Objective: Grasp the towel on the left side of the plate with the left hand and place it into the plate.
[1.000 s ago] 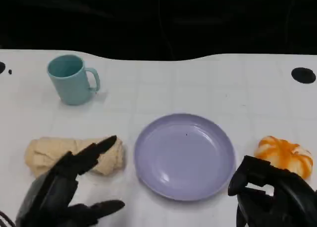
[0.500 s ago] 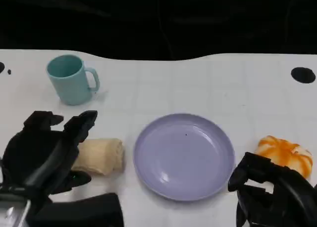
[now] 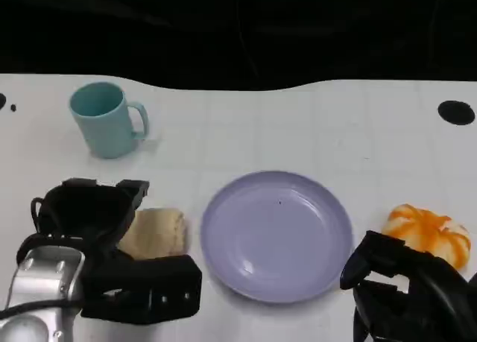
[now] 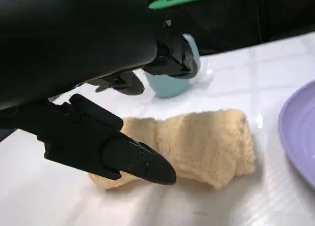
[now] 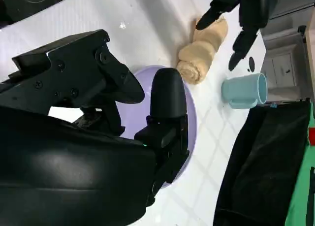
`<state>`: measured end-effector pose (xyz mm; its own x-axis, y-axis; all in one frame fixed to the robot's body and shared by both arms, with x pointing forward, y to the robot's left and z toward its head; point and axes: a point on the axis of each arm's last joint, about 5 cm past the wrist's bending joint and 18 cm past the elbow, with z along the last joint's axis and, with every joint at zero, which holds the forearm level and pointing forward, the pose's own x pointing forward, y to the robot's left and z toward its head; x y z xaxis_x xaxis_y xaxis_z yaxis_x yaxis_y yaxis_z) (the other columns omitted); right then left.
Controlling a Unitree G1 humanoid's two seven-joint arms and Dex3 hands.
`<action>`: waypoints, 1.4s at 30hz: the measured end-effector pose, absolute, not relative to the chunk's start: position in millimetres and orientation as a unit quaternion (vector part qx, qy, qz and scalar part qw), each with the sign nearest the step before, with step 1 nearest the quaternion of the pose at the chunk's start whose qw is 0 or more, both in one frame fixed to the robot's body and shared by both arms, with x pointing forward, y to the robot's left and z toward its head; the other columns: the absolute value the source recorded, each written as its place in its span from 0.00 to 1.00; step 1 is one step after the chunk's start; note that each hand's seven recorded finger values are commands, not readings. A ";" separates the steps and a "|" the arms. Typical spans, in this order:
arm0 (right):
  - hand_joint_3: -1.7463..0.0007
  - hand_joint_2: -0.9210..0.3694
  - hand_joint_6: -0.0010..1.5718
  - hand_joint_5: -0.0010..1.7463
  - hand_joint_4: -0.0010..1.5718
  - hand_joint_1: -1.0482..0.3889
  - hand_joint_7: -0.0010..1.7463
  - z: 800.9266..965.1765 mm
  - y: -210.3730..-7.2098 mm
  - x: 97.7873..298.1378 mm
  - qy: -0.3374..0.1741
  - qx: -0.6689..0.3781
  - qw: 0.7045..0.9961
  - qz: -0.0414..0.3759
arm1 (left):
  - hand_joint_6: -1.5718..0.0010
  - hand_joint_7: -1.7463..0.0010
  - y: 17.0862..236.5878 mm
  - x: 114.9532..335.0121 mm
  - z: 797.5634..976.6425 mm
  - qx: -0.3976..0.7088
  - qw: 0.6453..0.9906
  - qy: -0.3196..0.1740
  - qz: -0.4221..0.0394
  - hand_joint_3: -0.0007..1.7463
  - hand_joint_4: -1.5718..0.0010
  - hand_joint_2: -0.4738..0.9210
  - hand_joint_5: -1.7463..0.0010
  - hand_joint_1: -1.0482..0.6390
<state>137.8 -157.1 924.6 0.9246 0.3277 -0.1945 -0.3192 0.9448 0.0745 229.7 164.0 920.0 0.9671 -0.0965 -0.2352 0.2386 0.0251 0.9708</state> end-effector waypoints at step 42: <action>0.38 0.19 0.33 1.00 0.45 0.67 0.94 924.2 -157.4 138.2 0.104 0.017 0.981 0.164 | 0.62 0.00 183.3 255.7 851.9 0.624 0.777 -0.066 -0.044 0.18 0.45 0.94 0.00 0.51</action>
